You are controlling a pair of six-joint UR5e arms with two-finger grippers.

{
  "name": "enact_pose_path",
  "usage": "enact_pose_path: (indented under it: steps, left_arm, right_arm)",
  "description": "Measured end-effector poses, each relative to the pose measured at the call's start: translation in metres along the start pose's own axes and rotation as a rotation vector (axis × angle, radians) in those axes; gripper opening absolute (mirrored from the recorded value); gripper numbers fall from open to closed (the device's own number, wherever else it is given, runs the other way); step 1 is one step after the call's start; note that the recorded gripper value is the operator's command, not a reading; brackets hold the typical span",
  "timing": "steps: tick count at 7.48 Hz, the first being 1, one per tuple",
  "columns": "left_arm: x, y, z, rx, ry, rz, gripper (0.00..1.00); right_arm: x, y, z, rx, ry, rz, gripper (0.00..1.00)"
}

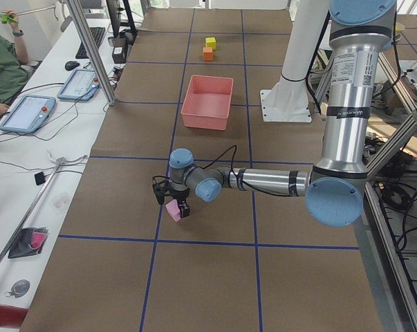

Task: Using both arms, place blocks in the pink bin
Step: 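Lower the left gripper onto the light pink cube and close it, then carry the pink cube toward the bin while right gripper descends on yellow cube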

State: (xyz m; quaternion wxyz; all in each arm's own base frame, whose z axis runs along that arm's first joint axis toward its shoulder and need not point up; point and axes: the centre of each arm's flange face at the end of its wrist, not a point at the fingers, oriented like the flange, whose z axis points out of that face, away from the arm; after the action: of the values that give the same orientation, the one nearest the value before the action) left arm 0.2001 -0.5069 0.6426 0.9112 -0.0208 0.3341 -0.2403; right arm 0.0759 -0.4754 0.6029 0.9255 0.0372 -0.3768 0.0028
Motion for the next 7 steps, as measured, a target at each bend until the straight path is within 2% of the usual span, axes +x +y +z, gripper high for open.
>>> enact_pose_path:
  steps: [1, 3, 5, 7]
  left_arm:
    - [-0.004, 0.002, 0.002, 0.0, -0.007, 0.001, 0.0]
    - [-0.004, 0.004, -0.006, 0.003, 0.004, 0.01, 0.0]
    - [0.009, 0.004, -0.032, 0.015, 0.025, 0.012, 0.0]
    - [0.041, -0.001, -0.077, 0.038, 0.044, 0.002, 0.0]
  right_arm:
    - [0.0, 0.0, 0.0, 0.0, 0.0, 0.0, 1.0]
    - [0.0, 0.0, 0.0, 0.0, -0.001, 0.001, 1.0]
    - [0.004, 0.004, 0.003, -0.008, 0.001, 0.007, 1.0]
    - [0.005, 0.009, 0.005, -0.012, -0.005, 0.008, 1.0]
